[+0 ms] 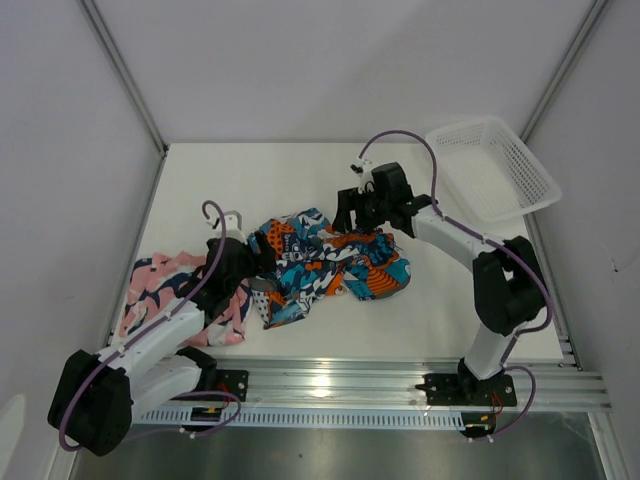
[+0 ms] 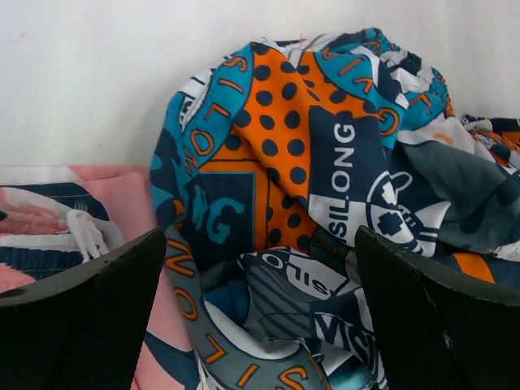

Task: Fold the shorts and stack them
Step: Flatten the shorts out

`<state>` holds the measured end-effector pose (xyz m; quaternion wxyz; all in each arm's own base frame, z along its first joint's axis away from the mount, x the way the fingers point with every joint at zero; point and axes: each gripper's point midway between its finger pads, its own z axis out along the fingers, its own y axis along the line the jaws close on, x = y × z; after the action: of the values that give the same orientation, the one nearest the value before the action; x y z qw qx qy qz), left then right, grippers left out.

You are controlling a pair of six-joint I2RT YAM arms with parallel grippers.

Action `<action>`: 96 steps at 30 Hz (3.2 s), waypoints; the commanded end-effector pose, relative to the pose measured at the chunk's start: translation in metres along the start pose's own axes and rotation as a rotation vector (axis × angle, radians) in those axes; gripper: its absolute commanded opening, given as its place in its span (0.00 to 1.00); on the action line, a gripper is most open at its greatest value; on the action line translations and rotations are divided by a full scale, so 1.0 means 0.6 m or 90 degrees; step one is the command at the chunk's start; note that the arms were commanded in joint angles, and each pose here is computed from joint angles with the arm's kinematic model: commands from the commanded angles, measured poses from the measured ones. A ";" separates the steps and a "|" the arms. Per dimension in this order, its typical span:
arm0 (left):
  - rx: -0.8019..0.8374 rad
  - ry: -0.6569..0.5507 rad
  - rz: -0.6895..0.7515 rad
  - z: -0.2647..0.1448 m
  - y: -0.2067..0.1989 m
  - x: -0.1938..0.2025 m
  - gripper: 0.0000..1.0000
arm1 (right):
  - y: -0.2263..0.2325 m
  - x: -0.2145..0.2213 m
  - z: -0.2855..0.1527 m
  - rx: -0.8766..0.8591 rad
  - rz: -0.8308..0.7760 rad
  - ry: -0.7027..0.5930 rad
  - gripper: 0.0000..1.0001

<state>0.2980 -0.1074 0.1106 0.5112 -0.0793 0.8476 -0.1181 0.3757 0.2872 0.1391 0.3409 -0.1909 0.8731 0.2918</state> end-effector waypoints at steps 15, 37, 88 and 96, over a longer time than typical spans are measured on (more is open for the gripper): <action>0.126 -0.018 -0.030 -0.032 -0.056 -0.016 0.95 | 0.038 -0.049 0.187 -0.132 -0.092 0.030 0.83; 0.249 0.055 0.017 -0.073 -0.117 0.048 0.00 | -0.079 -0.197 0.107 0.042 -0.034 -0.148 0.00; -0.004 -0.010 -0.157 0.027 -0.052 -0.239 0.96 | -0.186 0.087 -0.057 0.168 0.392 -0.057 0.64; 0.077 0.028 -0.141 -0.039 -0.092 -0.103 0.96 | -0.144 0.095 -0.052 0.112 0.585 -0.159 0.71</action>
<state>0.3123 -0.1418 0.1968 0.4781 -0.1259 0.8395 -0.2255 0.3419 0.1743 0.0485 0.2559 0.2166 0.8980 0.2848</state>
